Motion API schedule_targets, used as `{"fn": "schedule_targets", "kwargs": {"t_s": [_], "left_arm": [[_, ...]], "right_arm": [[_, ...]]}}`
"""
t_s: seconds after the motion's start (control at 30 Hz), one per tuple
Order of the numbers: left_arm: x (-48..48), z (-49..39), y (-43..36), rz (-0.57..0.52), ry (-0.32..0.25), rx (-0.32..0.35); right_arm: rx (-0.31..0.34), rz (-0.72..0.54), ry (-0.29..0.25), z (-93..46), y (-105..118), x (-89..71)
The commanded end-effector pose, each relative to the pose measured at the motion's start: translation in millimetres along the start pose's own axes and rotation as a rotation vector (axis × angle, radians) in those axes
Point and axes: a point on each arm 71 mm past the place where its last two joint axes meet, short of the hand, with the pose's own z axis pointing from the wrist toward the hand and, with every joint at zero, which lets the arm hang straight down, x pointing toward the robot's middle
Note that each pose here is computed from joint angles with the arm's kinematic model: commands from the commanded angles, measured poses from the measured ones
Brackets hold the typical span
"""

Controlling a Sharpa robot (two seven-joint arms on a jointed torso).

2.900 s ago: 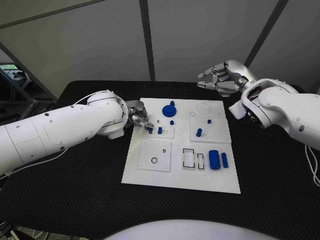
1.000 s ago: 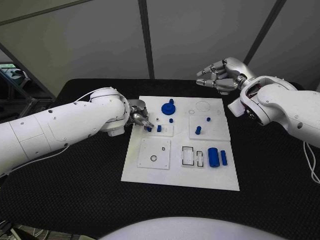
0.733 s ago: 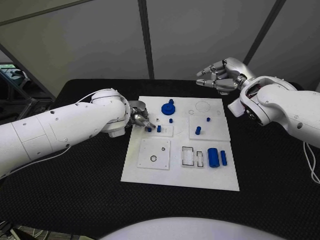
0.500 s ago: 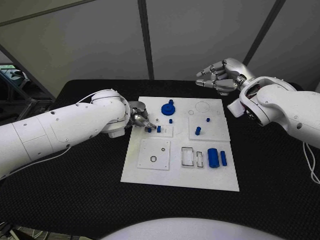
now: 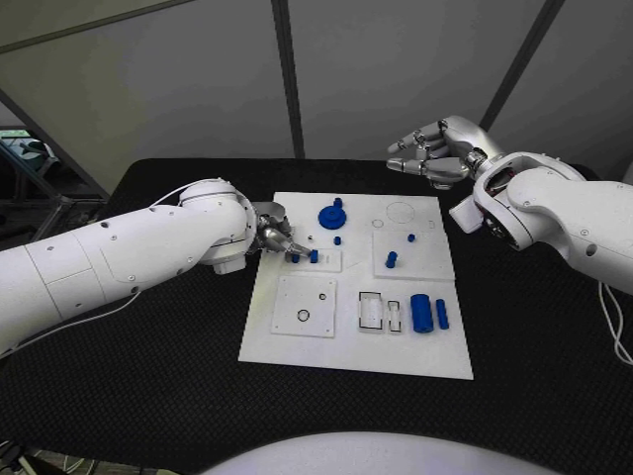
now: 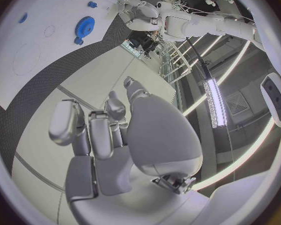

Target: Assemble the parts on the task board

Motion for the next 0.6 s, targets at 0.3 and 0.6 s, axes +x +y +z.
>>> {"fn": "schedule_targets", "kwargs": {"t_s": [0.3, 0.6], "left_arm": [[-7.9, -3.4, 0.0, -0.128, -0.108, 0.031], [-14.8, -6.5, -1.4, -0.213, -0.171, 0.088]], "right_arm": [[-0.010, -0.002, 0.003, 0.2, 1, -0.5], [-0.009, -0.002, 0.002, 0.1, 1, -0.8]]}}
